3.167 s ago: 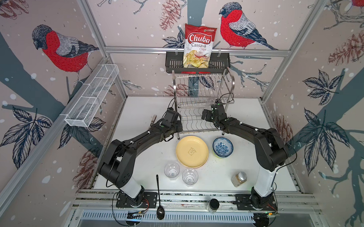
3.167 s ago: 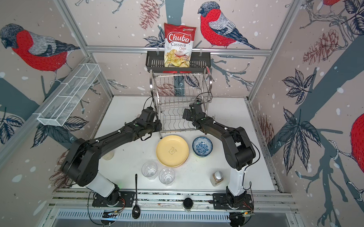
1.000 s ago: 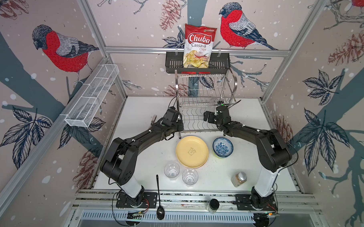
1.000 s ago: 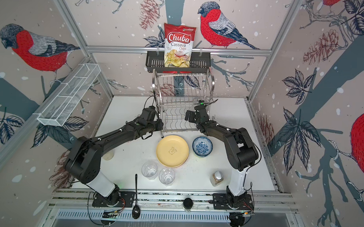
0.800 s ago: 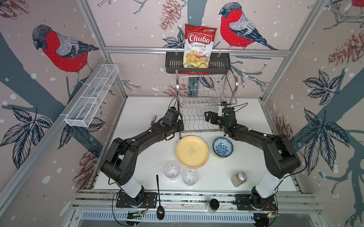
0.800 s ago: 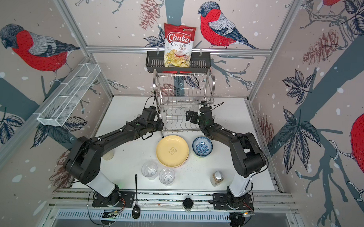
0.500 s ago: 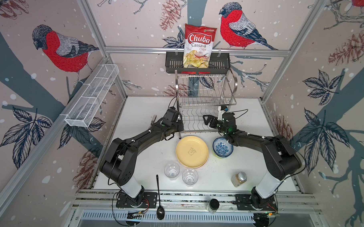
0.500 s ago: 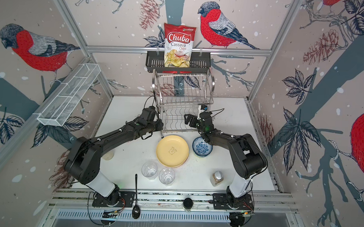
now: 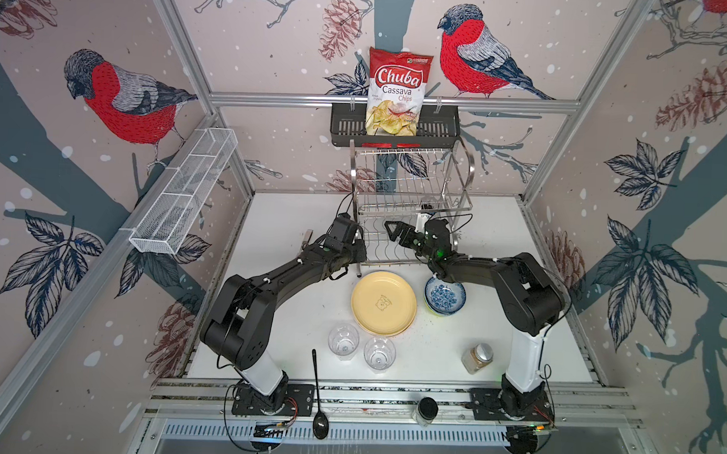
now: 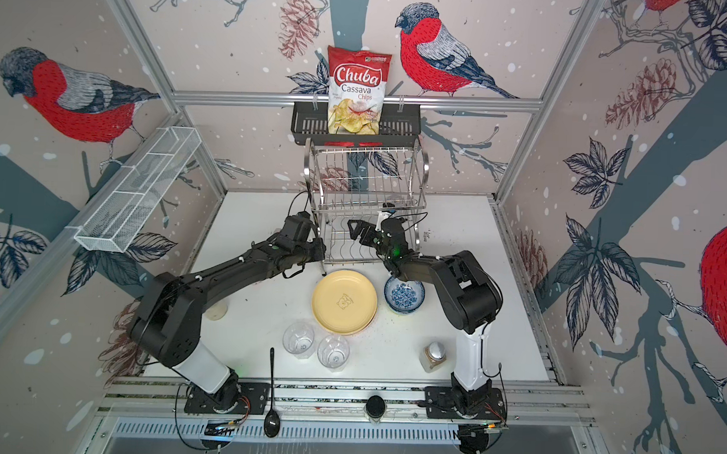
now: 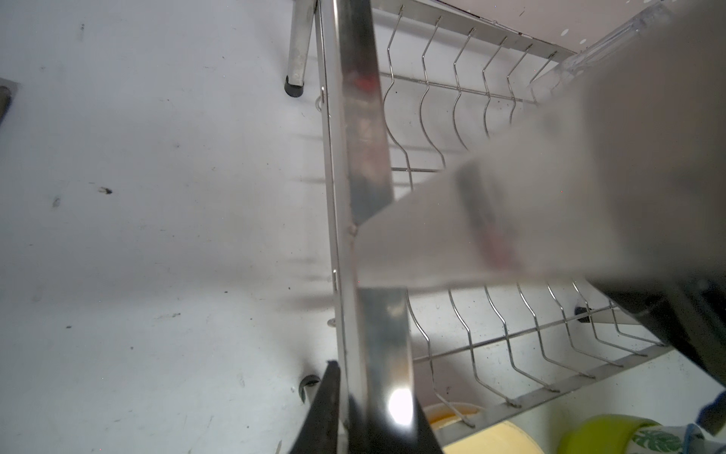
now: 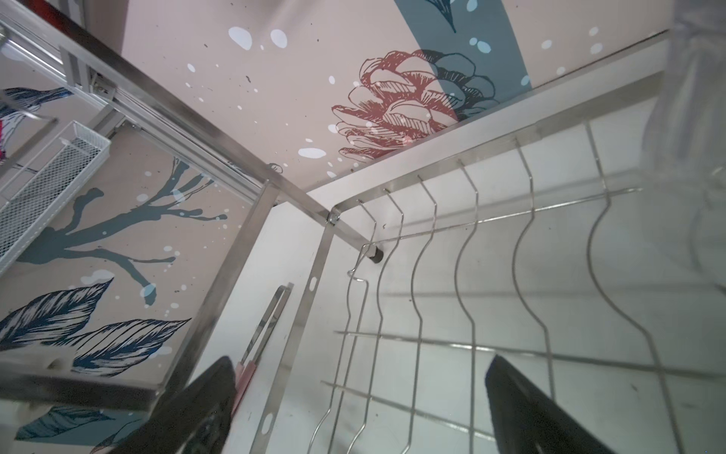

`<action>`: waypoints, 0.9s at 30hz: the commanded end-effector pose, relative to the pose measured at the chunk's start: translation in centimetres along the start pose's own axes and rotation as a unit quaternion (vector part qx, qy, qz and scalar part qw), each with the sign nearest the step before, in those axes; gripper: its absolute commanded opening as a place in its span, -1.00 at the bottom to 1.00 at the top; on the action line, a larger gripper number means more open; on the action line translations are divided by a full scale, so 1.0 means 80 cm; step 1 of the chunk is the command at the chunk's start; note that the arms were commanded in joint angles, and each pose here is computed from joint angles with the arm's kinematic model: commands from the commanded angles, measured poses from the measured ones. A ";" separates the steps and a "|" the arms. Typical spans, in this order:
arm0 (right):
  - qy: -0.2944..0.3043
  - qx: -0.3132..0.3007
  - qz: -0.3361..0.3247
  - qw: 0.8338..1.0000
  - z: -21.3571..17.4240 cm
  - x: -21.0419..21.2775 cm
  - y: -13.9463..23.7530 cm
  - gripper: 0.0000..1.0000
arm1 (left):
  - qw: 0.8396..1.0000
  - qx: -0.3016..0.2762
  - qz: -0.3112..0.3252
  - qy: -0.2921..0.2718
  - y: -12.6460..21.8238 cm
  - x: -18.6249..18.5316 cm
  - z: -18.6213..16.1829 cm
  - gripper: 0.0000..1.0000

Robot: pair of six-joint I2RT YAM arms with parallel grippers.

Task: Unload the mixed dishes from the dish rack
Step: 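Lower the right gripper around the clear glass in the rack, then close the right gripper on the clear glass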

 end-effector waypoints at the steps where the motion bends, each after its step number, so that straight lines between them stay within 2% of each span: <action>1: 0.019 -0.021 -0.002 1.000 0.012 -0.001 -0.012 0.99 | 0.999 0.046 -0.002 0.003 -0.001 0.003 -0.019 -0.83; 8: 0.093 -0.040 -0.105 0.989 0.023 -0.021 -0.018 0.98 | 0.999 0.047 -0.001 0.005 -0.003 0.006 -0.019 -0.83; 15: 0.159 -0.070 -0.261 0.950 0.031 -0.051 -0.008 0.99 | 0.999 0.052 -0.005 0.007 -0.007 0.005 -0.020 -0.83; 22: 0.209 -0.089 -0.316 0.921 0.036 -0.069 -0.011 0.99 | 0.999 0.053 -0.004 0.008 -0.007 0.006 -0.021 -0.83; 27: 0.220 -0.092 -0.316 0.918 0.047 -0.076 -0.025 0.98 | 0.998 0.054 -0.005 0.007 -0.007 0.006 -0.021 -0.83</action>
Point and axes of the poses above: each gripper's point midway between its finger pads, its own y axis back along the fingers, its own x axis along the line the jaws close on, z = x × y, the point moved 5 cm from there along y, back along the fingers, and after that the axes turned 2 degrees about y, right-handed, at the moved point
